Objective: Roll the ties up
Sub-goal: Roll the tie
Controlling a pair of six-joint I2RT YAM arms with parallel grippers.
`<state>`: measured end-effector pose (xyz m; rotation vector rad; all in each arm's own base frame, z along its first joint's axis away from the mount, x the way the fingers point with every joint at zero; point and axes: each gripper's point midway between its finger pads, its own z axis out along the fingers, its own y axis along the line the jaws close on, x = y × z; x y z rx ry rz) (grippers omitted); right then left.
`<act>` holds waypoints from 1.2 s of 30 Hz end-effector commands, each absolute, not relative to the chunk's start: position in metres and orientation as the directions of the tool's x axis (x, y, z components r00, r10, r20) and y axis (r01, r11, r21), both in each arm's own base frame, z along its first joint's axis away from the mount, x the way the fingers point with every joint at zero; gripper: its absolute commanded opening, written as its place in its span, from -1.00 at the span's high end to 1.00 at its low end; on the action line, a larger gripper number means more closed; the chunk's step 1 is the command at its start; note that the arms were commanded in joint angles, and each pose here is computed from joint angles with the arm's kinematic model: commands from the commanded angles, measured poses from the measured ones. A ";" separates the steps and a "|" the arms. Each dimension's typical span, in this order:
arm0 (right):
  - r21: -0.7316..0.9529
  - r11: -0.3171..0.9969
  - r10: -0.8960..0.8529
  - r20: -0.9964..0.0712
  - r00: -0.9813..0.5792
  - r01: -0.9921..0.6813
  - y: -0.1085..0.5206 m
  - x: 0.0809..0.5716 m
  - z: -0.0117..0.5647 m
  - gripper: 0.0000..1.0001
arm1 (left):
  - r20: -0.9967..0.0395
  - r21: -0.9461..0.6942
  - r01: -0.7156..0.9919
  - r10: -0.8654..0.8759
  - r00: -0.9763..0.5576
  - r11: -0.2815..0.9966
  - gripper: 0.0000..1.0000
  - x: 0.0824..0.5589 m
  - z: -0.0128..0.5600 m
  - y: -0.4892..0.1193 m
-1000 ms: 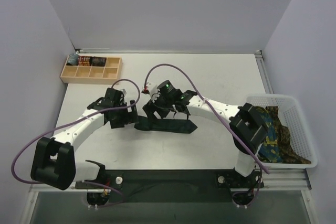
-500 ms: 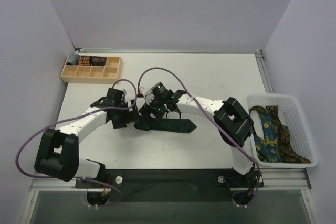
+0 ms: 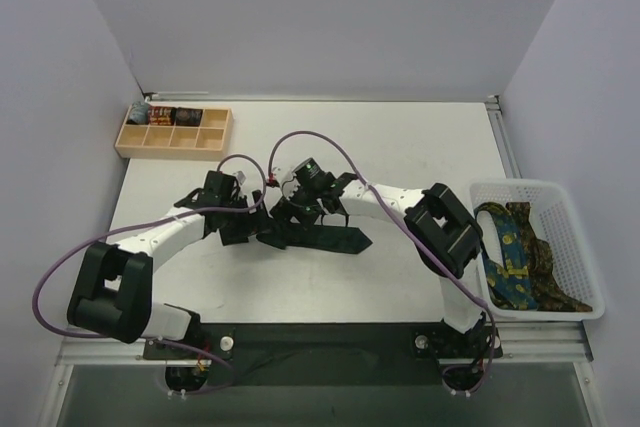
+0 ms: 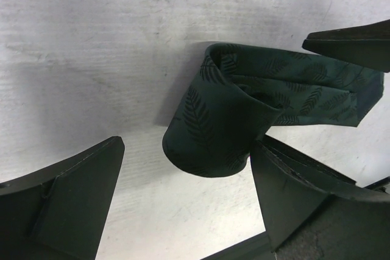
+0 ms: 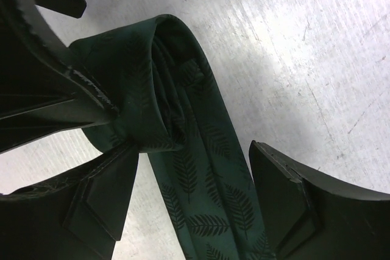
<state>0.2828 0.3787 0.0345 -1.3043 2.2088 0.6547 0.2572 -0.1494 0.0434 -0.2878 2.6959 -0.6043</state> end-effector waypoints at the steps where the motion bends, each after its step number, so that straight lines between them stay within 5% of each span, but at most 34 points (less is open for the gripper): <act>1: 0.192 0.428 -0.640 -0.625 -0.446 -0.883 0.375 0.283 0.030 -0.48 | -0.361 -0.507 -0.063 -0.278 -0.890 0.859 -0.91 0.276 0.052 -0.163; 16: 0.276 0.423 -0.582 -0.647 -0.492 -0.863 0.375 0.292 0.031 -0.47 | -0.427 -0.532 -0.005 -0.273 -0.862 0.847 -0.72 0.292 0.044 -0.186; 27: 0.155 0.415 -0.569 -0.725 -0.388 -0.897 0.389 0.289 0.084 -0.61 | -0.456 -0.510 -0.186 -0.447 -0.769 0.840 -0.81 0.292 0.075 -0.147; 36: 0.015 0.436 -0.668 -0.664 -0.335 -0.900 0.407 0.293 0.059 -0.82 | -0.436 -0.406 -0.341 -0.508 -0.743 0.848 -0.82 0.279 0.071 -0.088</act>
